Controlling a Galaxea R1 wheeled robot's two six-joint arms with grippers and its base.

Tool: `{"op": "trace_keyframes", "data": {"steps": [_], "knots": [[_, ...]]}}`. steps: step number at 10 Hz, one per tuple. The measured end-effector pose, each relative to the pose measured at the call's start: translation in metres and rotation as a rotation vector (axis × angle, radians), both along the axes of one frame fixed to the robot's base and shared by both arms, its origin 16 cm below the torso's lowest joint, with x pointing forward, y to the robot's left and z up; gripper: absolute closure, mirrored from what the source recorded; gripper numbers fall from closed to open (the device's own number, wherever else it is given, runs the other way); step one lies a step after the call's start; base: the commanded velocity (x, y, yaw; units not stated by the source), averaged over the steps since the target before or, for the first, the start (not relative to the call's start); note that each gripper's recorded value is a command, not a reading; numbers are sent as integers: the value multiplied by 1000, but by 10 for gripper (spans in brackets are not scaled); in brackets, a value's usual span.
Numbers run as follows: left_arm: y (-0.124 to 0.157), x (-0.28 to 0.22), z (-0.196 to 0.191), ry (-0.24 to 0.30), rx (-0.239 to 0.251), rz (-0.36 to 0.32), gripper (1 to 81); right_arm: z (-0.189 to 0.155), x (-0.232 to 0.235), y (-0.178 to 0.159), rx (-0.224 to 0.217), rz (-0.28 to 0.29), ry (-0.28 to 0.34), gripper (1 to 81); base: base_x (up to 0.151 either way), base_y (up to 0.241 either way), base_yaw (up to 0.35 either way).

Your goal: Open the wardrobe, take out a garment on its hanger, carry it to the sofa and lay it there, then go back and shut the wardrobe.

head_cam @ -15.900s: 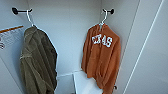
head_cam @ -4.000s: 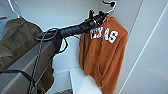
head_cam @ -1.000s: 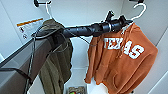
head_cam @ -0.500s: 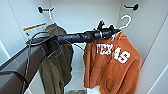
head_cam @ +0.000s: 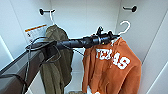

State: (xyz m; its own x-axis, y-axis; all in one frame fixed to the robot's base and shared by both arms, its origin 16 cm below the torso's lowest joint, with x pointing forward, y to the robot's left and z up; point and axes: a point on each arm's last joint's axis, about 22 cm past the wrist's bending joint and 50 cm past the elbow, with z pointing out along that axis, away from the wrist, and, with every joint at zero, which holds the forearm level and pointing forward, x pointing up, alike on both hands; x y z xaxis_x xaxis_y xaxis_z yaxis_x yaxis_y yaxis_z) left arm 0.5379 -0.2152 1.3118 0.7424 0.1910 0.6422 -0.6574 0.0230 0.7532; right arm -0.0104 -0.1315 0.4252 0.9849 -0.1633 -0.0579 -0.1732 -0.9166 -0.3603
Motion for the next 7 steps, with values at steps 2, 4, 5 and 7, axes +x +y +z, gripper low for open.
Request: {"op": "trace_keyframes", "data": {"steps": [2,4,5,7], "knots": [[10,6,-4,4,0,12,811,0,0,0,0,0,0,10,0,0,0],[10,4,-4,0,0,7,811,0,3,0,0,-1,-3,10,-73,0,0],[10,7,-9,10,3,10,811,0,8,-1,-1,-2,-9,10,-80,0,0],[7,-2,-4,-5,2,-2,811,0,-5,0,1,0,6,10,-84,0,0]]}}
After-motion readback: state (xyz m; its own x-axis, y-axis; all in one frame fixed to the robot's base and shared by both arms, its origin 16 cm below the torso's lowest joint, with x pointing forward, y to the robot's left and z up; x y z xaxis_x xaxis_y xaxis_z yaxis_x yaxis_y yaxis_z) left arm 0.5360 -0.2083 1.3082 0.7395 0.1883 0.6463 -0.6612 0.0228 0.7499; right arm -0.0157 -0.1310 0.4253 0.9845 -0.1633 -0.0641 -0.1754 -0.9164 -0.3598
